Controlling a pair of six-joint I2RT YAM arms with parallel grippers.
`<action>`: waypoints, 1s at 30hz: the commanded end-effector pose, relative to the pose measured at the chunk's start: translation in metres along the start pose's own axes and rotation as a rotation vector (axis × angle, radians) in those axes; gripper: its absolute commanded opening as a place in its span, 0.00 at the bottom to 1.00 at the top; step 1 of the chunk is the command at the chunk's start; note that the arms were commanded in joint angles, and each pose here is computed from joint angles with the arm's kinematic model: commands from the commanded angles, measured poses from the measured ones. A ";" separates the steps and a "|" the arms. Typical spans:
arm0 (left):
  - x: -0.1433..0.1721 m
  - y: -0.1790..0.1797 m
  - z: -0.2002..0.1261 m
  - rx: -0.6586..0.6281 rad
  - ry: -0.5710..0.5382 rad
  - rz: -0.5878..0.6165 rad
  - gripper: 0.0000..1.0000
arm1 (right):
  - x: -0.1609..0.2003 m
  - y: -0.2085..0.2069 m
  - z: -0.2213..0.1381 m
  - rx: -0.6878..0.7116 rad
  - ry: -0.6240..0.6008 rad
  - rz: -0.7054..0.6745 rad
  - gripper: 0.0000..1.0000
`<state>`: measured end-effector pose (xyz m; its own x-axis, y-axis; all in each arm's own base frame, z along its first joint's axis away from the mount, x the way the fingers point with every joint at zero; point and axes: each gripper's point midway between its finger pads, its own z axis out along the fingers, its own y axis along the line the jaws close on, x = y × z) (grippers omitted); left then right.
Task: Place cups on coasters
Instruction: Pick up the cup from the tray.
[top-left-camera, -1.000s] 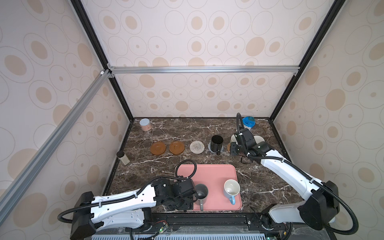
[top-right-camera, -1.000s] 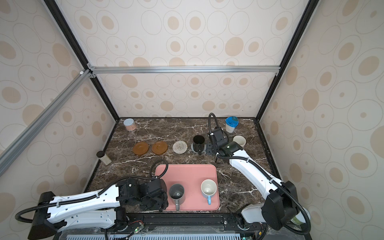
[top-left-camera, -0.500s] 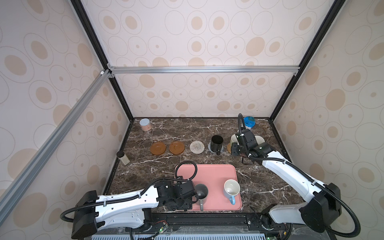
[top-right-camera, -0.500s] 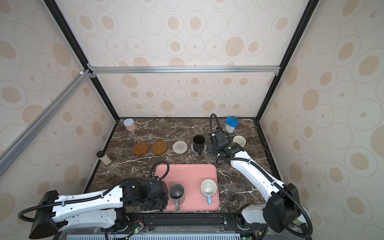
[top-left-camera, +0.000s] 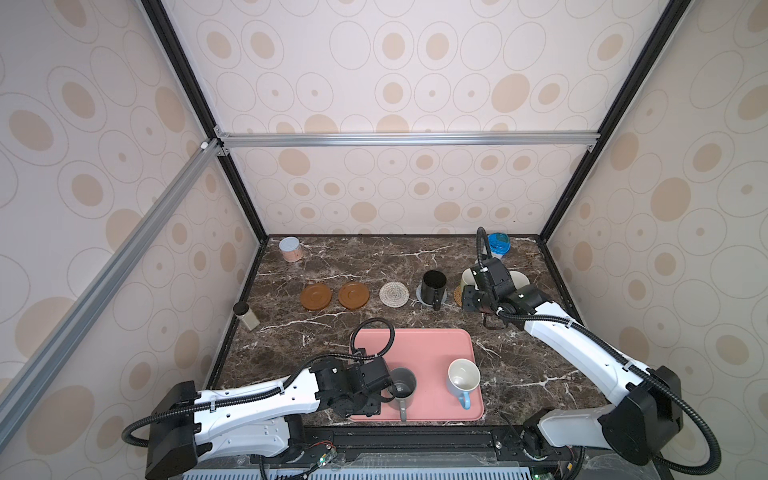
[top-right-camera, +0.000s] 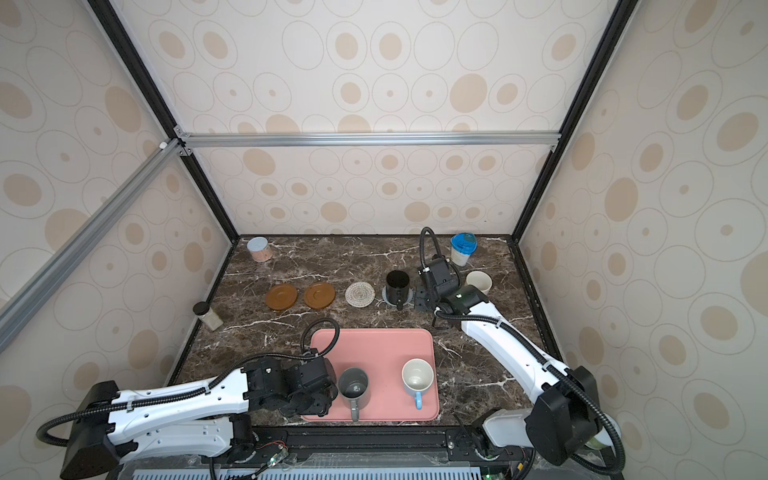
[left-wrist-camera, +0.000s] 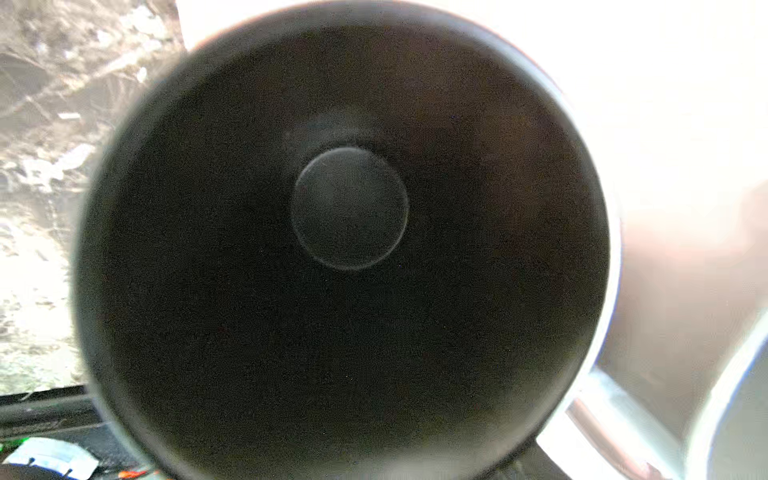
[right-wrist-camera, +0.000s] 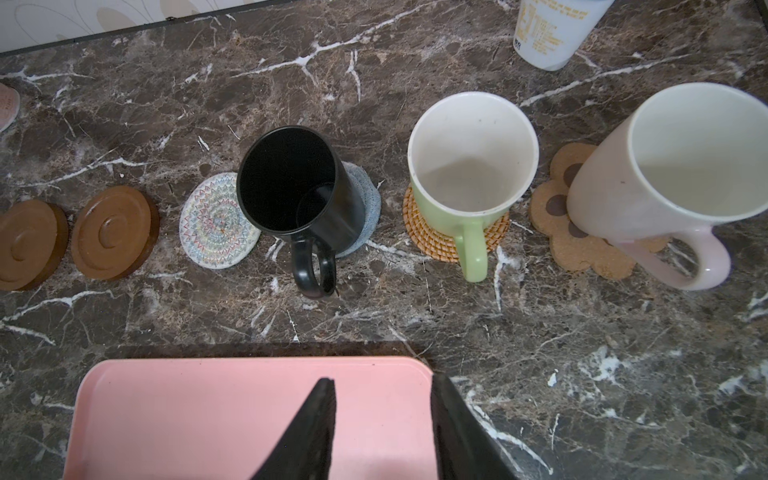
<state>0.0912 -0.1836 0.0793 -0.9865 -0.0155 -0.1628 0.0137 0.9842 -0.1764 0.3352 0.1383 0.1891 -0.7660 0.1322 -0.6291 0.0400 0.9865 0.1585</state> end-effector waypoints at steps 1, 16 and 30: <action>-0.011 0.006 0.000 -0.029 -0.042 0.010 0.60 | 0.000 -0.002 0.000 0.005 0.006 0.016 0.42; -0.022 0.009 0.012 -0.038 -0.079 0.017 0.46 | 0.002 -0.005 -0.001 0.011 0.006 0.029 0.42; -0.042 -0.003 0.006 0.010 -0.175 -0.001 0.27 | 0.000 -0.007 -0.007 0.017 -0.004 0.033 0.42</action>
<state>0.1229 -0.1875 0.0752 -0.9605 -0.0278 -0.2769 0.0235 0.9833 -0.1803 0.3345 0.1388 0.1885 -0.7682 0.1495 -0.6225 0.0520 0.9837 0.1721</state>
